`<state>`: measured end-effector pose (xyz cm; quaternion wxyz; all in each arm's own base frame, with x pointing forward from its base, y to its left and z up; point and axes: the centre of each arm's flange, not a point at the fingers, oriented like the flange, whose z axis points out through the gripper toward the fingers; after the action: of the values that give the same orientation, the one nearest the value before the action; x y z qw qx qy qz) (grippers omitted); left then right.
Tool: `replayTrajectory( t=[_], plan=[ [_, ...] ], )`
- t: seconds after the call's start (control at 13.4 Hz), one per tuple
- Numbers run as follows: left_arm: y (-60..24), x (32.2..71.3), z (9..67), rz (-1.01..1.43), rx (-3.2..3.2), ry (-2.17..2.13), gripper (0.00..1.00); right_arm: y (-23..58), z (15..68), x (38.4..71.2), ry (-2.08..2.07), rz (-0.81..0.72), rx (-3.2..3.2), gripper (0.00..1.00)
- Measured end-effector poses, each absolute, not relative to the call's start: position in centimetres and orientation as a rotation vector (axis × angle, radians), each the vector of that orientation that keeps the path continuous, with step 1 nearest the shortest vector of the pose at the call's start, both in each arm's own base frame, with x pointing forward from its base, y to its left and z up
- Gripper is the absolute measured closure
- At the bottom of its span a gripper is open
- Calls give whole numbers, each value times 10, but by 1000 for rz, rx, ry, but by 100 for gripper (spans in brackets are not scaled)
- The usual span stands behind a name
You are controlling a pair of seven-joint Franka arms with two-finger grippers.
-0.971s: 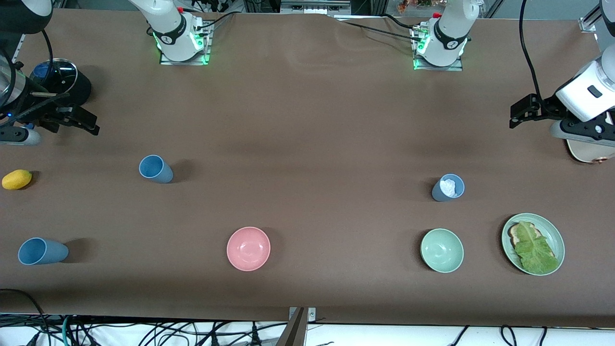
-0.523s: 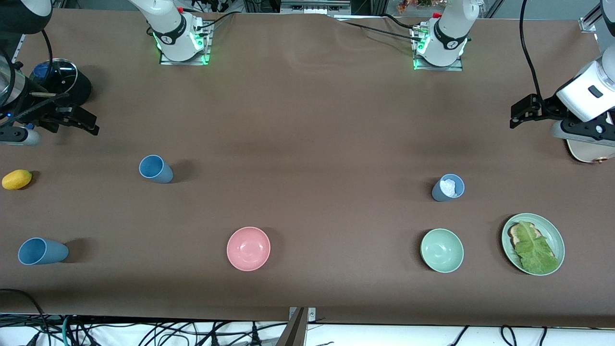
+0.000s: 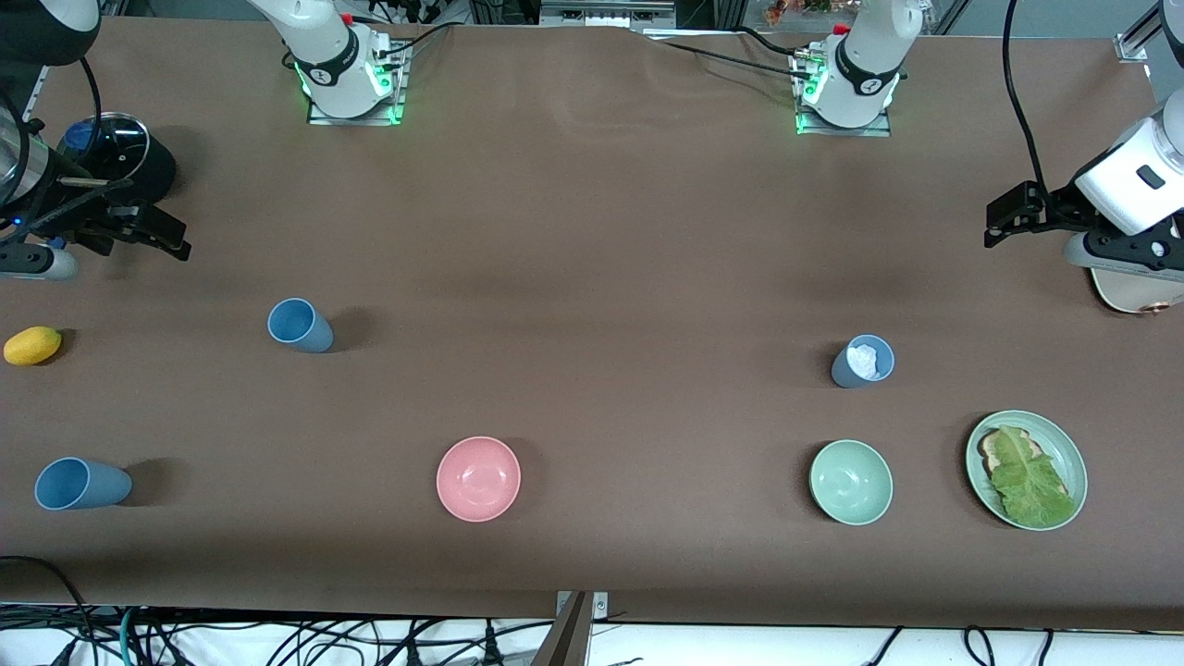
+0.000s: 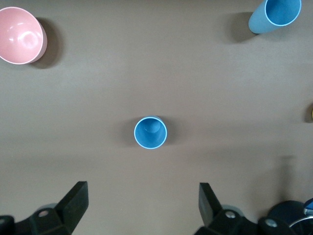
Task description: Stack blue cups with both arms
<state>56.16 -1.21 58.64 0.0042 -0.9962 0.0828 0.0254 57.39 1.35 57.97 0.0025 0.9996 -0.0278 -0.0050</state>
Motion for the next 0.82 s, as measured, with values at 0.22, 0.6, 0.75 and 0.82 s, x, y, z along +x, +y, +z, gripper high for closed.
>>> replayTrajectory(
  t=[0.22, 0.6, 0.75, 0.82],
  plan=[
    [-12, 562, 586, 80, -3121, 260, 0, 13, 580, 574, -88, -16, 3135, 0],
    [-8, 562, 586, 80, -3122, 248, 0, 13, 580, 574, -89, -16, 3135, 0],
    [-7, 562, 586, 80, -3123, 246, 0, 13, 580, 574, -89, -16, 3135, 0],
    [-7, 562, 586, 81, -3123, 245, 0, 13, 580, 574, -89, -16, 3135, 0]
  ],
)
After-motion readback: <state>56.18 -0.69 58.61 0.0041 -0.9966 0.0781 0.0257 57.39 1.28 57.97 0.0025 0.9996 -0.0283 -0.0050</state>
